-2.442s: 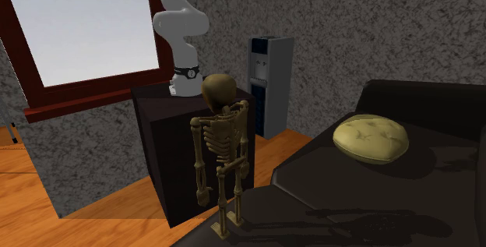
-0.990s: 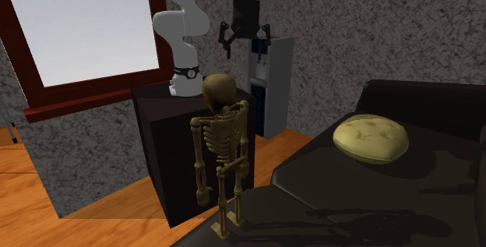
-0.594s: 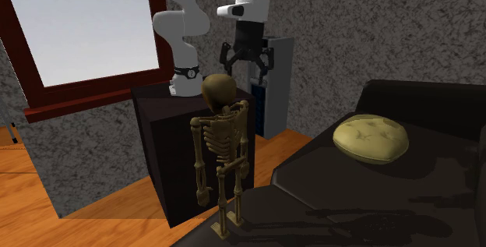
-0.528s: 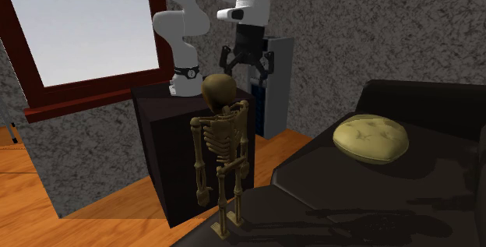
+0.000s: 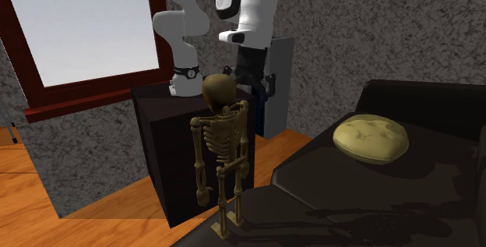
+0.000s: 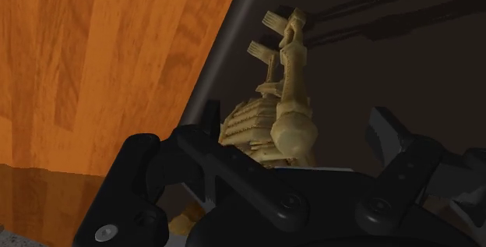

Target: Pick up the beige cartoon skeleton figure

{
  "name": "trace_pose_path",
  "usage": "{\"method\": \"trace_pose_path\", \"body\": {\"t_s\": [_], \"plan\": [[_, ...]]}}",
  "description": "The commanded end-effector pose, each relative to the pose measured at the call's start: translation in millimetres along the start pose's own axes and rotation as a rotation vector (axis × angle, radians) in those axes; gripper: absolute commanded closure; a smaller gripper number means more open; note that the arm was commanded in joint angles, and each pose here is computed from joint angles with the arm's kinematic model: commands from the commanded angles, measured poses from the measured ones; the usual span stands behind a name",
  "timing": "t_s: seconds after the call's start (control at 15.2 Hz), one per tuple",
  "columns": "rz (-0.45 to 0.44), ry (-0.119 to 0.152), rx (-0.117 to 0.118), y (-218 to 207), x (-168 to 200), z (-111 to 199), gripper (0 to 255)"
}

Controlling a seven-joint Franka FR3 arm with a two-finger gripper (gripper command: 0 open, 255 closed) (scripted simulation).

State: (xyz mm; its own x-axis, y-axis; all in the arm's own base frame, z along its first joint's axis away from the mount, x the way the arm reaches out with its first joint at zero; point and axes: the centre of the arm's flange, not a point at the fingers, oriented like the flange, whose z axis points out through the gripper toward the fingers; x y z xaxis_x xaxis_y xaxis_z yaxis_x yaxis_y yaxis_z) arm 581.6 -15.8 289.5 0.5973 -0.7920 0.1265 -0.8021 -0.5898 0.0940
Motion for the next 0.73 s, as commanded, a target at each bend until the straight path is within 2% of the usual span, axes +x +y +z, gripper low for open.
{"method": "trace_pose_path", "body": {"t_s": [0.0, 0.13, 0.2, 0.66], "plan": [[0.0, 0.0, 0.0, -0.1, -1.3, 11.5, 0], [0.0, 0.0, 0.0, -0.3, -1.7, 14.5, 0], [0.0, 0.0, 0.0, -0.2, -1.7, 14.4, 255], [0.0, 0.0, 0.0, 0.0, -2.0, 14.4, 255]]}}
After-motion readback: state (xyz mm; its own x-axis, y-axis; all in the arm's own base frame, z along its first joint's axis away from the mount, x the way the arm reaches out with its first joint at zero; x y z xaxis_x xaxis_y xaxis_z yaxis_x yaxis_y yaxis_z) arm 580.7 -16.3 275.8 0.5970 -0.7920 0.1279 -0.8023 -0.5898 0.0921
